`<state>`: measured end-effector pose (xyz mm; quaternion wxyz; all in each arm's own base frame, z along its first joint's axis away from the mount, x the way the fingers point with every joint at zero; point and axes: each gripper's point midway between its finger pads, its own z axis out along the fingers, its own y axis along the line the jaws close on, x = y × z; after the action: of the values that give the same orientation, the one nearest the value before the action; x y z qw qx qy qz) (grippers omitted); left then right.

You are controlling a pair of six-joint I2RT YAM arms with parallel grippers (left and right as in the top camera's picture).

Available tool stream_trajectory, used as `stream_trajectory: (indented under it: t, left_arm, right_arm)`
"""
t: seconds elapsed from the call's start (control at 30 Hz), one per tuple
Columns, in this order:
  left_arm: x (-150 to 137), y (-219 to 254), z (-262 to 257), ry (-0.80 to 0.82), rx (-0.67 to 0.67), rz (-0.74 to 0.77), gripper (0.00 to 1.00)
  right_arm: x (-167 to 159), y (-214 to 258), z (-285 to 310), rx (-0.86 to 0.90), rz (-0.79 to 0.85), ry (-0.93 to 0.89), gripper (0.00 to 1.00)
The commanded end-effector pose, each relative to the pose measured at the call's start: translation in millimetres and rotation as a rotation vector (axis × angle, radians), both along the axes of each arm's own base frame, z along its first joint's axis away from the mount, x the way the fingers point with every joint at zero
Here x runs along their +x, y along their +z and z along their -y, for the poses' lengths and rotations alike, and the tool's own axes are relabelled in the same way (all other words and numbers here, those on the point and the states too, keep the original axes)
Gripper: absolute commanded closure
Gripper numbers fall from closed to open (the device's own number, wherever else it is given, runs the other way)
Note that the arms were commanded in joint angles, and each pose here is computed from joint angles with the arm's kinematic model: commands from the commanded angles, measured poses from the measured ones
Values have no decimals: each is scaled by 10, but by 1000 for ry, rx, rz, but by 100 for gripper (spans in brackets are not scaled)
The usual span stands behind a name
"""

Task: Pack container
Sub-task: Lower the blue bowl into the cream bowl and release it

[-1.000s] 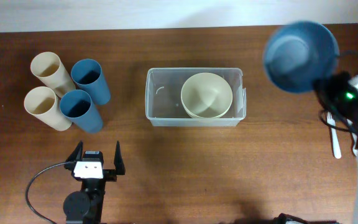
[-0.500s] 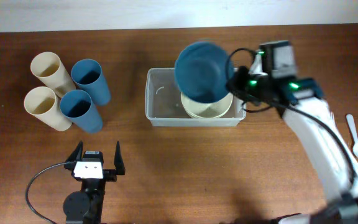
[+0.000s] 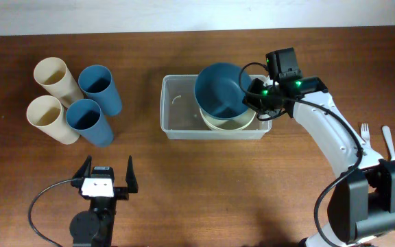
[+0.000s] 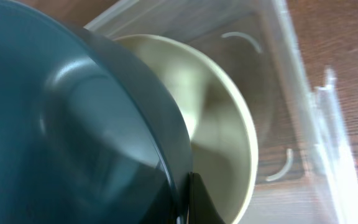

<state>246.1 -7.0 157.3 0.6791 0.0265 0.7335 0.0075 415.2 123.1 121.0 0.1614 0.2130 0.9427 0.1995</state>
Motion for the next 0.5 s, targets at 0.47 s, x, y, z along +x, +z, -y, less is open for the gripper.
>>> stream_trajectory:
  t: [0.47]
  left_arm:
    - [-3, -11, 5, -7, 18, -1, 0]
  right_arm:
    - [8, 5, 112, -79, 10, -1, 70]
